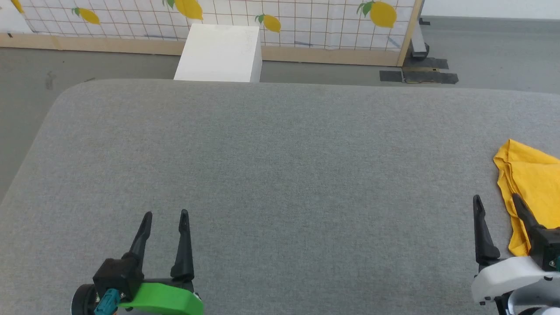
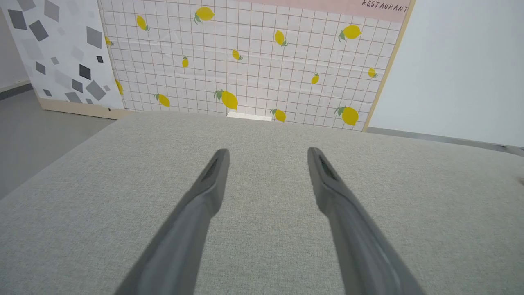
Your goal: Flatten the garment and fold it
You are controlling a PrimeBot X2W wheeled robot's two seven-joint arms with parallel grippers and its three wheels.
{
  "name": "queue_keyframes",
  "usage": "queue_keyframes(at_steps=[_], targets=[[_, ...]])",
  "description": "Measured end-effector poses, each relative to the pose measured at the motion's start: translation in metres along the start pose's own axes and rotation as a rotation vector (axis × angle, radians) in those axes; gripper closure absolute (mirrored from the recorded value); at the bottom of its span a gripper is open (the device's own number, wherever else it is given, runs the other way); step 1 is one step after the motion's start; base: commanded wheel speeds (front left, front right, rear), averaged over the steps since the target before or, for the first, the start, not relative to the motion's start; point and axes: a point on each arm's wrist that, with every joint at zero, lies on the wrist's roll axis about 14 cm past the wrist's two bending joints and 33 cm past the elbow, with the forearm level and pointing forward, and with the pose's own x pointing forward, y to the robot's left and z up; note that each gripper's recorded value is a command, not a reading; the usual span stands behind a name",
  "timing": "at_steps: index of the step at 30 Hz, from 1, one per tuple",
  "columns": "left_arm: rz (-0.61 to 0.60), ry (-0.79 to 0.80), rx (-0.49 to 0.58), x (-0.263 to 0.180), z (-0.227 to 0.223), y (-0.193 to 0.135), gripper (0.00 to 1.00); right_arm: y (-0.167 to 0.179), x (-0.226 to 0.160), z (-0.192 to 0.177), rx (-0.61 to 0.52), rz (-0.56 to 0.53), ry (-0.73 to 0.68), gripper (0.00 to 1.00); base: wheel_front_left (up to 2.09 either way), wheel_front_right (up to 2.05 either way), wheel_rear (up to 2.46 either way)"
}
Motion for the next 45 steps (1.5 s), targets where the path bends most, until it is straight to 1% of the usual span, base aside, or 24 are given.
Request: queue_keyframes(at_steps=[7, 8, 33, 45], targets=[[0.02, 0.007, -0.015, -0.001, -0.004, 0.005, 0.0, 0.002, -0.002, -0.012, 0.024, 0.005, 0.024, 0.0, 0.0, 0.0, 0.0], [0.017, 0.007, -0.017, -0.001, -0.005, 0.005, 1.0, 0.002, -0.002, -0.013, 0.024, 0.006, 0.027, 1.0, 0.0, 0.0, 0.0], [0.011, 0.011, 0.002, 0.002, -0.003, 0.003, 1.0, 0.009, -0.004, -0.01, 0.026, 0.025, 0.024, 1.0, 0.0, 0.0, 0.0], [0.005, 0.016, 0.03, 0.004, -0.002, 0.004, 1.0, 0.014, -0.004, -0.009, 0.027, 0.039, 0.022, 1.0, 0.0, 0.0, 0.0]])
